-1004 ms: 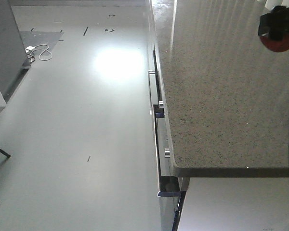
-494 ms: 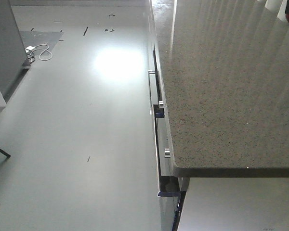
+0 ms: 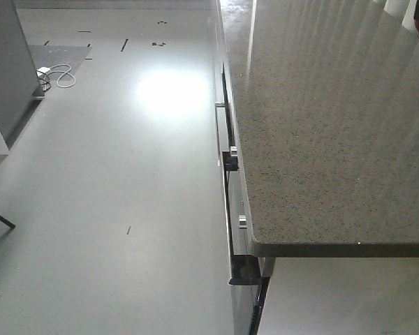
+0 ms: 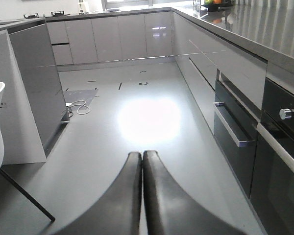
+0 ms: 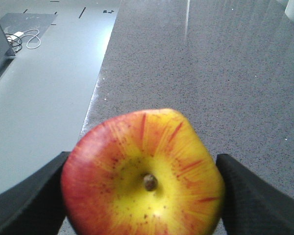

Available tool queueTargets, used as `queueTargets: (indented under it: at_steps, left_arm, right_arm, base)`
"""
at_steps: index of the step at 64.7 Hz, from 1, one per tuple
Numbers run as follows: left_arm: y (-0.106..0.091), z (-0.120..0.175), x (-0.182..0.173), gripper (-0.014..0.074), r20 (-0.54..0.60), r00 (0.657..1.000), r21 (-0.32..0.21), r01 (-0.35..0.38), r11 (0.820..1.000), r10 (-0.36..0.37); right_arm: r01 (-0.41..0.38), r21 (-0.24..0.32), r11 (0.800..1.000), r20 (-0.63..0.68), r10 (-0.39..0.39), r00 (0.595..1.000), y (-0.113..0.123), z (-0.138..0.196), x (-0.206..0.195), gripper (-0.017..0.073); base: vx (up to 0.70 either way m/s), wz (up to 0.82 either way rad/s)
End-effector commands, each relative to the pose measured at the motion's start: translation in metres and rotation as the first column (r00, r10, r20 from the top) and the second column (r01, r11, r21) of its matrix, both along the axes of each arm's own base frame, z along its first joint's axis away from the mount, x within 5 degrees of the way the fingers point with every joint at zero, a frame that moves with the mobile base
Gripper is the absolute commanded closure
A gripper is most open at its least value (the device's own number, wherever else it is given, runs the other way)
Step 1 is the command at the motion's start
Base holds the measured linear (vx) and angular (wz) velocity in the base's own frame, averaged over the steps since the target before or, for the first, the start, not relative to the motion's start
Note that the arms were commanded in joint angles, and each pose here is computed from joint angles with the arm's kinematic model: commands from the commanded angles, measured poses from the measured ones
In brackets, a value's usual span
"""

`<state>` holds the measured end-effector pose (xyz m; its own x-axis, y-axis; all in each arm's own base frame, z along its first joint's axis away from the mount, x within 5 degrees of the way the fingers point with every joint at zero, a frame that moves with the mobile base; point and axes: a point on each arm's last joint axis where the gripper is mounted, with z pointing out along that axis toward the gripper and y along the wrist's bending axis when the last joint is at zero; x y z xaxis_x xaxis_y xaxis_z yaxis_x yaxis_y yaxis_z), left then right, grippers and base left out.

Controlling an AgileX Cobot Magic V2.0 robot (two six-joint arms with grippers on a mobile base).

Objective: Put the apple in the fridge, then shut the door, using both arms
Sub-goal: 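Close the right gripper on the apple and lift it, then hold the apple in the right gripper while the base turns away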

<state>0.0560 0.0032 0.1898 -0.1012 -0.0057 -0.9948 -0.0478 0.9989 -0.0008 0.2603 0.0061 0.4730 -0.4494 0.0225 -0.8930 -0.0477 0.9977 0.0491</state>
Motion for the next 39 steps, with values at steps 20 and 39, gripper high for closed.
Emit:
queueTargets:
  at_steps: [20, 39]
  left_arm:
    - [-0.0008, 0.0133, -0.0014, 0.0599, 0.107, 0.994, -0.007, 0.01, 1.0, -0.009]
    - [-0.0008, 0.0133, -0.0014, 0.0599, 0.107, 0.994, -0.007, 0.01, 1.0, -0.009]
  right_arm:
    - [0.005, 0.001, 1.0, 0.129, -0.005, 0.992, -0.0006, 0.0219, -0.0087, 0.0377]
    - [0.005, 0.001, 1.0, 0.129, -0.005, 0.992, -0.0006, 0.0219, -0.0087, 0.0376]
  base:
    - [0.0, 0.0]
    - [-0.01, 0.03]
